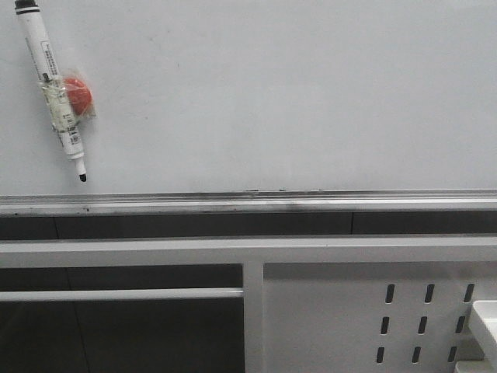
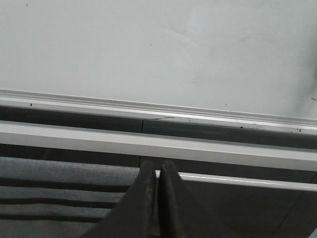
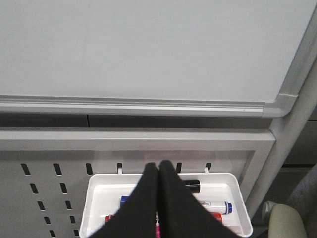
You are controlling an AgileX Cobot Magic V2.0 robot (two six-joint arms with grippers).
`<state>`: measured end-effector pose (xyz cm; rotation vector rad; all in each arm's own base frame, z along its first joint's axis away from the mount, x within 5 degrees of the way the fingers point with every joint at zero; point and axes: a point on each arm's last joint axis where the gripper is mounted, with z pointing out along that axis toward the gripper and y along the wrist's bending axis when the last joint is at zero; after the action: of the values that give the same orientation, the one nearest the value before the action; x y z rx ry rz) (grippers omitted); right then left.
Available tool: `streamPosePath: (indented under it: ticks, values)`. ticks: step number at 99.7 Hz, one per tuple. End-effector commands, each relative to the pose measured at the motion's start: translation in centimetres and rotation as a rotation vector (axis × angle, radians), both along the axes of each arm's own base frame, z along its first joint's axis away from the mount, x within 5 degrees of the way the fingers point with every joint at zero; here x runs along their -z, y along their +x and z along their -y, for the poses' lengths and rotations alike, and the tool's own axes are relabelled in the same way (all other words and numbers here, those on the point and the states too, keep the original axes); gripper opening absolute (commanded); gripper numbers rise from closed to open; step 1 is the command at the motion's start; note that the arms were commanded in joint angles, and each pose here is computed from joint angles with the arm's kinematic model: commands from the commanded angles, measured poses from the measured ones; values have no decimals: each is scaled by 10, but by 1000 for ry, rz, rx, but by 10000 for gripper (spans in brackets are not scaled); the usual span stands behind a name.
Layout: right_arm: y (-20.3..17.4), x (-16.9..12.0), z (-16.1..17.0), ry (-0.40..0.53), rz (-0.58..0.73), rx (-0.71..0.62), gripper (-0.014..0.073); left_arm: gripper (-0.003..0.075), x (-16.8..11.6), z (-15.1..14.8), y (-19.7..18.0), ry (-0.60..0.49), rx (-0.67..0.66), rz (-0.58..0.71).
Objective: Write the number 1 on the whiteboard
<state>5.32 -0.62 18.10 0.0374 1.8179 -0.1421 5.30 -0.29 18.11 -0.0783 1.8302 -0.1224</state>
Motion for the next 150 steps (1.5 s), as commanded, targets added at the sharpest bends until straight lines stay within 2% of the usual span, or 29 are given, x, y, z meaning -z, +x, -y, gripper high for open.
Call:
streamPosePath:
  ticks: [1,37,60,75,87,107,119,122,130,136,142,144,150]
  values:
    - [-1,1,0,-4,28,5,-69,-20,7,0,1,-22,-5,21]
    - [-1,1,0,-4,28,5,-69,-20,6,0,1,-23,-5,32]
    - [-1,1,0,-10,35,6,-69,-20,-11,-1,3,-29,-15,227]
    - [1,-14,1,-30,192,8,-69,-20,-12,-1,3,-17,-15,240]
    - [1,-20,1,-39,260,9,-69,-20,-12,-2,3,80,-9,244]
    - [1,-27,1,-49,339,11,-69,-20,-13,-2,3,80,-9,247]
    - [-2,-41,1,-64,496,14,-69,-20,-22,-1,3,52,-12,346]
    - [-3,-46,1,-41,551,18,-69,-20,-28,-1,2,26,-15,398]
    - [-8,-61,2,107,686,24,-69,-20,-42,-2,0,-28,-22,449]
    - [-10,-72,1,215,634,12,-69,-20,-49,-1,0,-51,-19,377]
    - [-13,-86,-2,240,492,7,-69,-20,-61,0,1,-53,-10,281]
    - [-13,-87,-3,249,407,9,-69,-20,-64,0,1,-51,-7,242]
    - [-15,-98,-4,259,319,9,-69,-20,-79,1,4,-70,-4,224]
